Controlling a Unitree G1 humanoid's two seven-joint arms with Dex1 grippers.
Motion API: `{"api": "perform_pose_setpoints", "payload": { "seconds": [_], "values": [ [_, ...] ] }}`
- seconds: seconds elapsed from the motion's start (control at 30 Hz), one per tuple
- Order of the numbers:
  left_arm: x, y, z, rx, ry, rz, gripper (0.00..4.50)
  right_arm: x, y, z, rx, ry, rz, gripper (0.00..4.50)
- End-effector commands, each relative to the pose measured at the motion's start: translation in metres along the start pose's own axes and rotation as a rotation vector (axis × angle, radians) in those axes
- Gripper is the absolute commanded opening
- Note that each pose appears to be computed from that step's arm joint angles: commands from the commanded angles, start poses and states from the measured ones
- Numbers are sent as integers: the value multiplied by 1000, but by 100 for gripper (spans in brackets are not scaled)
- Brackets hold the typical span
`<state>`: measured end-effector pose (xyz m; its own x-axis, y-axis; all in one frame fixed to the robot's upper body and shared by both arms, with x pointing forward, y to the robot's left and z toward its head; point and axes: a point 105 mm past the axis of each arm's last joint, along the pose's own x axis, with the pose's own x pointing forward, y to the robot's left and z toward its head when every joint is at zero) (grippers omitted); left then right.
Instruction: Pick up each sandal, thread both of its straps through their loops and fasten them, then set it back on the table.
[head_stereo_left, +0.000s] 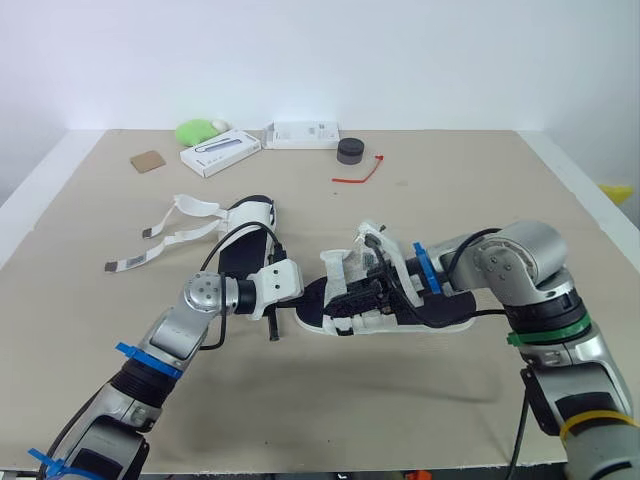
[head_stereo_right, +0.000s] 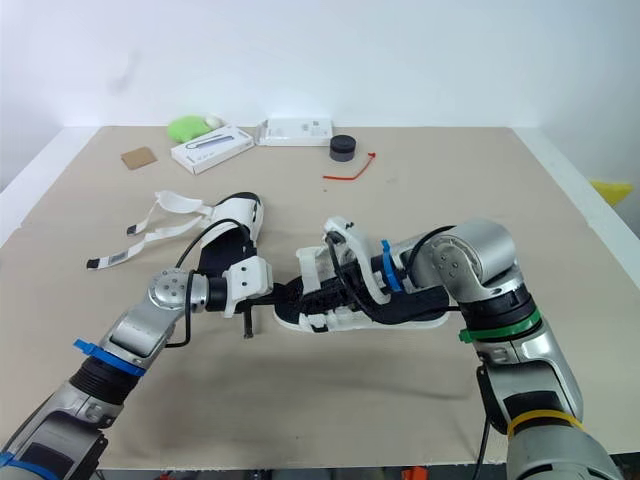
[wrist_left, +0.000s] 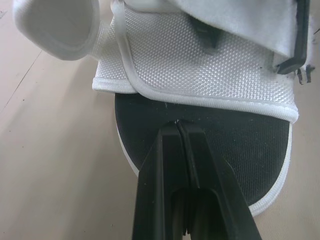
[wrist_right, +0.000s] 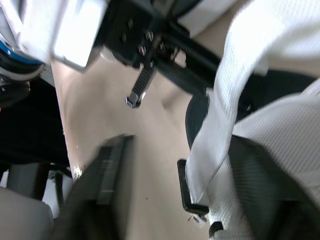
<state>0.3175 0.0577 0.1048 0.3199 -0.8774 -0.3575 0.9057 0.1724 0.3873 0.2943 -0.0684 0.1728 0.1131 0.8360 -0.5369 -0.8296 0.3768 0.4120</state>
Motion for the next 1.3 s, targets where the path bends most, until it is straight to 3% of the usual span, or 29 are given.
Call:
{"api": "perform_pose_setpoints", "payload": {
  "seconds": [0.03,0.17,0.27,0.43,0.97,1.27,1.3],
  "values": [
    [1,-10,-27,-53,98,-29,0,-14,7,25,-48,-83,-7,309],
    [1,-10,-26,-52,97,-29,0,-15,8,27,-36,-91,-6,309],
    [1,-10,-26,-50,97,-28,0,-14,5,23,-15,-82,-7,240],
    [0,-10,-27,-50,99,-26,0,-8,-1,12,11,-63,-22,3],
    [3,-11,-26,-49,95,-28,0,3,1,-20,-39,8,-54,3],
    [4,-9,-26,-44,96,-34,0,-5,7,-14,-102,-8,-62,3],
    [4,-9,-26,-43,96,-34,0,-7,8,-12,-109,-11,-60,33]
  ]
}}
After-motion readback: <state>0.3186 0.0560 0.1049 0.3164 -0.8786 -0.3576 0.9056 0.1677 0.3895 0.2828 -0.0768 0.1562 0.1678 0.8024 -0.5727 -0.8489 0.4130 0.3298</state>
